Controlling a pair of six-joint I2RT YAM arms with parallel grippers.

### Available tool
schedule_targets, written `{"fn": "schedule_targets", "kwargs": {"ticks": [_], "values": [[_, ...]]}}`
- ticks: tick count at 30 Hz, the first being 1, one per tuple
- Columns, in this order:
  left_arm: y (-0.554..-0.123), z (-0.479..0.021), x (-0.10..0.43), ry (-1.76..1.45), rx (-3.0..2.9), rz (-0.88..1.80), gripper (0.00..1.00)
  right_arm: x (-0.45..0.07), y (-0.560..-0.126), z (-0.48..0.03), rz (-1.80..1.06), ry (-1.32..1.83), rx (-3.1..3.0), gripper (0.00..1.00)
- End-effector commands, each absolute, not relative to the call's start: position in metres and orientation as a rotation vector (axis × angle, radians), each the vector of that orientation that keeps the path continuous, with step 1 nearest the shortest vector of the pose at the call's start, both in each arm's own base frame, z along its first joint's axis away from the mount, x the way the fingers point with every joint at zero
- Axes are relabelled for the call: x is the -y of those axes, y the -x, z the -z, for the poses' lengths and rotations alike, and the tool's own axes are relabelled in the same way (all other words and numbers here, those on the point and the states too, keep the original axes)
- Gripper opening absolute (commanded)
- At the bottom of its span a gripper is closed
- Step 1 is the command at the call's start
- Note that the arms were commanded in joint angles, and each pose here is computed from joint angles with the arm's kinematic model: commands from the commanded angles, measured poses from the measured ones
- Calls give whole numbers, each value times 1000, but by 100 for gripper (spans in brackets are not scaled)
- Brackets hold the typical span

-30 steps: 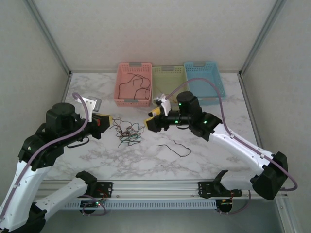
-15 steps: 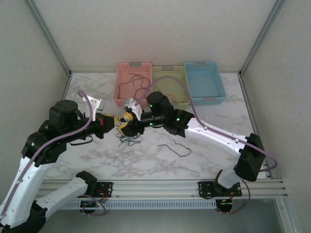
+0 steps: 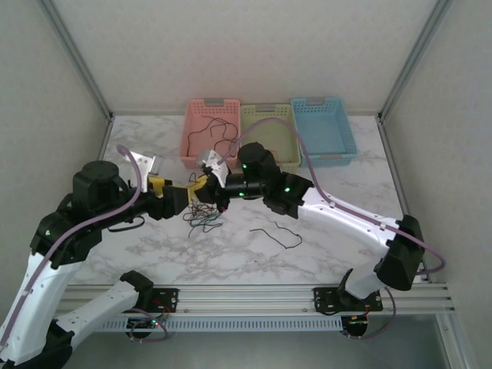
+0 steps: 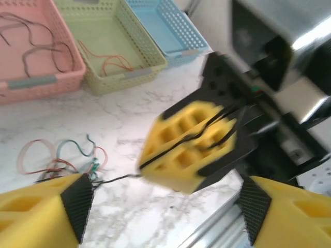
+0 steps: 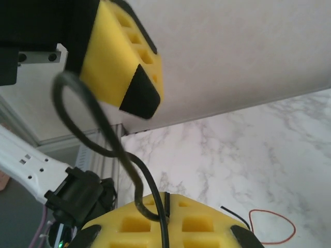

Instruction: Untangle the cables

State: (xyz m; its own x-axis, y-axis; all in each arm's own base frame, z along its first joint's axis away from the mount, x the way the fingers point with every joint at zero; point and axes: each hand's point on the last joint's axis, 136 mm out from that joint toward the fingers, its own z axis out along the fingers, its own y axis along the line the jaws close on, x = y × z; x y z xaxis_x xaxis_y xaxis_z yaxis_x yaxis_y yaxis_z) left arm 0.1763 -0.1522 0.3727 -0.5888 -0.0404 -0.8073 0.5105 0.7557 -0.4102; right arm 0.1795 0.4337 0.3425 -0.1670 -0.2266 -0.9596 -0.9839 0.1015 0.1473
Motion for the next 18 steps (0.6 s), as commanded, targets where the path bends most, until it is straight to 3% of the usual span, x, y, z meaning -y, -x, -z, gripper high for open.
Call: {"fn": "schedule_targets", "kwargs": {"ticks": [1,6,18], "values": [[-178,-395,118,-209,-1977,660,89,-394,-202,-380,-1054,1054,-1540,0],[-173,-370,106,-166,-2016,618,93,-344,-236,-394,-1007,780,-1637,0],[-187,-243,191,-190,-2203,1060,76,-311,-264,-394,-923,513,-1794,0]]}}
